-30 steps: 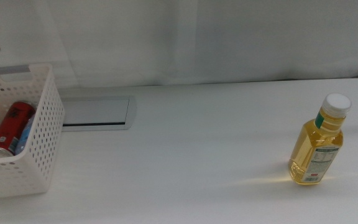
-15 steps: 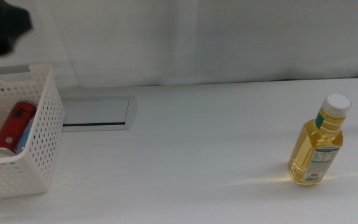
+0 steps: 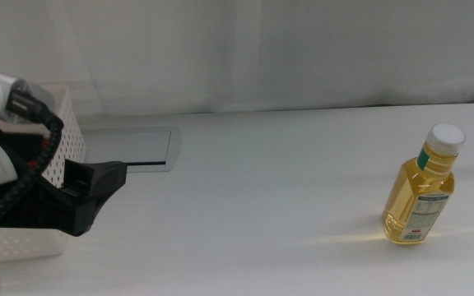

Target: Use arms to grab the bottles and put them into the dustbin to the left of the table.

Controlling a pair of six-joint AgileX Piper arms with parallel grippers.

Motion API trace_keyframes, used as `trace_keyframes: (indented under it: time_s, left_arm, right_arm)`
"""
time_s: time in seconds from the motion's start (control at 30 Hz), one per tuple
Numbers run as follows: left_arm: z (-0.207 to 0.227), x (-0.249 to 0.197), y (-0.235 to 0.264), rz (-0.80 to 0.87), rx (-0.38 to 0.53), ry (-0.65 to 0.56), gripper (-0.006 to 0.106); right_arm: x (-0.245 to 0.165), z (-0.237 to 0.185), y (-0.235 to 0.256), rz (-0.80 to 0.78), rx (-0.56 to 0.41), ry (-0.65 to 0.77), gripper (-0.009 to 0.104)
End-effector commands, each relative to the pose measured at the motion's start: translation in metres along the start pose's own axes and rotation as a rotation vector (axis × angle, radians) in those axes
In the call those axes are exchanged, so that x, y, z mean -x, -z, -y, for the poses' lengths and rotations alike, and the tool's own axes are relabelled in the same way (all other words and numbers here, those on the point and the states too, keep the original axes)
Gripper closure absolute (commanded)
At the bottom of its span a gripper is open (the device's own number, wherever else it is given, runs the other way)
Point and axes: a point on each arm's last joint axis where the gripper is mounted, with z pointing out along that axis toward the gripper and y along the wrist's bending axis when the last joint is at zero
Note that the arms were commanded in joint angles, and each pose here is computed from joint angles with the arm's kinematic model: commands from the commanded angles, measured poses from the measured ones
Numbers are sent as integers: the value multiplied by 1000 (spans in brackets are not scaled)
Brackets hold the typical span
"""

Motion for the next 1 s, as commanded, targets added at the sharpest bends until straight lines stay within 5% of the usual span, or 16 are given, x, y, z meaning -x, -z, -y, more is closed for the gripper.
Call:
trace_keyframes:
  time_s: [0.0,0.3,0.53,0.77,0.97]
  left_arm:
    - [1,-1,0,16,-6,10,8]
    - [1,3,0,58,-4,10,8]
    - [1,3,0,58,-4,10,8]
    - [1,2,0,58,-4,10,8]
    - [1,2,0,59,-4,10,8]
  right_arm:
    - [14,-5,-4,-50,6,31,4]
    - [59,-24,-38,-325,60,147,4]
    - [36,-18,-78,-533,47,195,4]
    - [17,-12,-90,-545,17,177,4]
    - [-13,-30,-82,-538,145,183,4]
